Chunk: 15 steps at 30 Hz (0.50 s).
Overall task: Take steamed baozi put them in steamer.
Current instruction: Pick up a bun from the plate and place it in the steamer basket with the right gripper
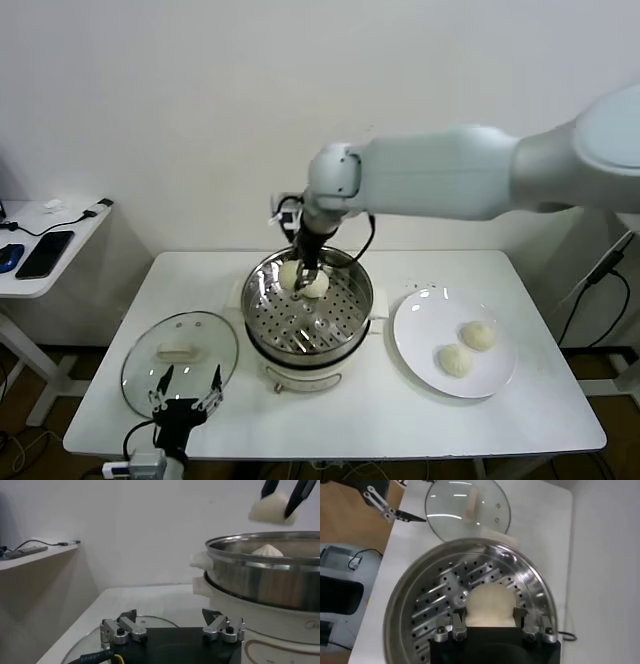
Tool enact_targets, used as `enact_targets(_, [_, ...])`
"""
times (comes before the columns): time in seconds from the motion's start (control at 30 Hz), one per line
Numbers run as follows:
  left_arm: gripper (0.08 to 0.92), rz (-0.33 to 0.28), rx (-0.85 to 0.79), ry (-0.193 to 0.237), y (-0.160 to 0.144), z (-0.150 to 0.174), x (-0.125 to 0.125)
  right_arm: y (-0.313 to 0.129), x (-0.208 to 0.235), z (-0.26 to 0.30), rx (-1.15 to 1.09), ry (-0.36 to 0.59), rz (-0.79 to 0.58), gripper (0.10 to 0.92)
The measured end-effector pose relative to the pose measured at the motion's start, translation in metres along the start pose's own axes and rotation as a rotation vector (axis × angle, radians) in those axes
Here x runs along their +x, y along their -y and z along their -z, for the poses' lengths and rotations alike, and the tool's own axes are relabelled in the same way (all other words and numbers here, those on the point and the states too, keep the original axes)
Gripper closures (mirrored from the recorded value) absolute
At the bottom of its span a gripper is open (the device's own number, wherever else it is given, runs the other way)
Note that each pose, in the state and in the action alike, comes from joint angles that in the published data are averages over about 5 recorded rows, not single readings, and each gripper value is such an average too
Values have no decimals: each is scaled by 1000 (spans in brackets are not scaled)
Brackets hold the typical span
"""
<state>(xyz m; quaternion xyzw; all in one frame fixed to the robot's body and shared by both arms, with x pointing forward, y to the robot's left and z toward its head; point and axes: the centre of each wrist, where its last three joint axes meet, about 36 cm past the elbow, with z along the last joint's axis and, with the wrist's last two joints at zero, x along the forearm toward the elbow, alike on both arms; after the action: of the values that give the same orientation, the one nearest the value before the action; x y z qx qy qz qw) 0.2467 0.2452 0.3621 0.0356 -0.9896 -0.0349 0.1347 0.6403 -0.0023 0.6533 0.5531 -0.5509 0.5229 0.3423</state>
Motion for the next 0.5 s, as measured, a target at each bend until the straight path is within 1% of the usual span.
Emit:
enact_targets(0.27, [177,0,0,-4,0,-2,-2,1,-42,11,-7,2,7,389])
enact_targets(0.5, [177,0,1,-5,0,-2,-3,0,-68,17,-10,5,14,391])
